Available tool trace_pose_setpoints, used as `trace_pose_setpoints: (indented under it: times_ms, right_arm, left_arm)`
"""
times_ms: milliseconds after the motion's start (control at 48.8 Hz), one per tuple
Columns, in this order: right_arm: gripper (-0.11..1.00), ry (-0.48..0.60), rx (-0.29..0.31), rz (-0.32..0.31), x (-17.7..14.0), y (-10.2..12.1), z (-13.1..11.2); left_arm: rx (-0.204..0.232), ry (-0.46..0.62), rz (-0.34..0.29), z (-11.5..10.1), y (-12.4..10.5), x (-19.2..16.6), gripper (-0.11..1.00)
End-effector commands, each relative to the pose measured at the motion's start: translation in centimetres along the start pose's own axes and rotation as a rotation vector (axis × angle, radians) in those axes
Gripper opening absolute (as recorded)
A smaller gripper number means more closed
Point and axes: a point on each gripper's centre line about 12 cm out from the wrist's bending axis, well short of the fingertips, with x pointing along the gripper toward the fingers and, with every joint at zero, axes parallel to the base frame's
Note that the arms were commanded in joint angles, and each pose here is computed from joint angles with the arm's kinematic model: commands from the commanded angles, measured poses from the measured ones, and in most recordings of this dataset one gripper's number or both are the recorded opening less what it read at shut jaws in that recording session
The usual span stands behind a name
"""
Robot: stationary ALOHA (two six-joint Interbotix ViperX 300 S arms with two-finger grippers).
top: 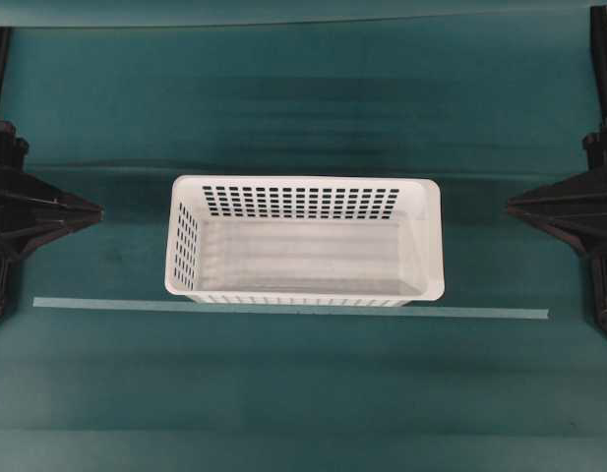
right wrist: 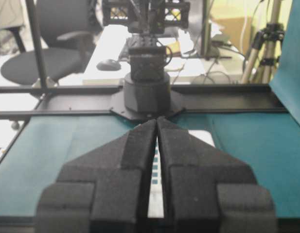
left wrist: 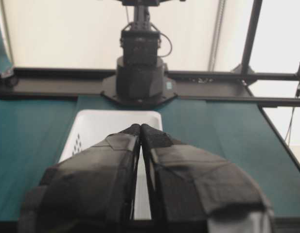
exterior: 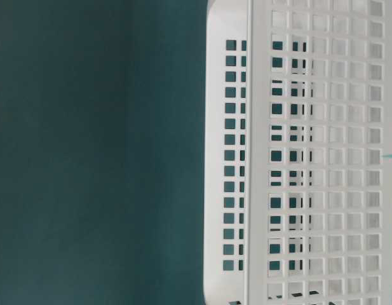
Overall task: Lift the white basket with both hands.
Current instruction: 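Move both grippers inward toward the short ends of the white basket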
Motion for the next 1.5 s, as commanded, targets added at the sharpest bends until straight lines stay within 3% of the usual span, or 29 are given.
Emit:
trace_pose_setpoints:
  times_ms: [0,62,205,328,410,431,533,677,759,862,944,1108,1231,1354,1477]
  right_arm:
    - [0.14,-0.003,0.018,-0.004,0.3,-0.1,0.2]
    - [0.18,0.005,0.054,-0.007,0.5,-0.1,0.2]
    - [0.03,0.021,0.18,-0.02,0.7,-0.2,0.6]
    - [0.02,0.083,0.308,-0.032,1.0,-0.3,1.2]
    - [0.02,0.174,0.444,-0.073,1.5,-0.7,1.3]
    - [0.02,0.218,0.506,-0.097,1.7,-0.9,1.1]
    - [0.02,0.317,0.698,-0.191,2.5,-1.9,1.3]
    - [0.02,0.406,0.924,-0.337,3.3,-3.6,1.5]
    - [0.02,0.446,1.044,-0.408,3.6,-4.1,1.4]
    - [0.02,0.506,1.109,-0.477,4.0,-4.3,0.9]
    - [0.02,0.594,1.164,-0.569,4.1,-4.5,-0.2]
    - [0.02,0.708,1.213,-0.698,5.2,-4.3,-1.4]
    - [0.02,0.802,1.211,-0.791,5.5,-3.7,-2.3]
    - [0.02,0.946,1.189,-0.898,5.4,-2.9,-3.4]
    - [0.02,1.028,1.166,-0.95,5.5,-2.5,-4.0]
  left_arm:
    - [-0.038,0.036,-0.032,-0.1,-0.6,1.0,0.14]
    - [-0.085,0.06,-0.037,-0.1,-0.8,1.3,0.13]
    - [-0.215,0.079,-0.033,0.6,-0.8,1.8,-0.01]
    - [-0.284,0.071,-0.031,1.4,-0.8,2.0,-0.04]
    - [-0.32,0.075,-0.029,2.2,-0.8,2.2,-0.04]
    - [-0.33,0.075,-0.029,2.5,-0.8,2.3,-0.04]
    - [-0.393,0.109,-0.012,3.3,-0.7,3.0,-0.04]
    - [-0.543,0.134,0.018,4.9,-0.4,4.3,-0.04]
    - [-0.66,0.138,0.036,5.8,-0.2,5.0,-0.04]
    - [-0.792,0.176,0.073,5.6,0.0,5.8,-0.04]
    - [-0.904,0.222,0.117,5.0,0.2,6.6,-0.04]
    - [-1.085,0.365,0.265,2.7,0.8,7.9,-0.04]
    - [-1.155,0.511,0.418,0.4,1.5,8.0,-0.04]
    - [-1.184,0.643,0.559,-1.4,2.0,7.9,-0.04]
    - [-1.191,0.705,0.622,-2.2,2.1,8.2,-0.04]
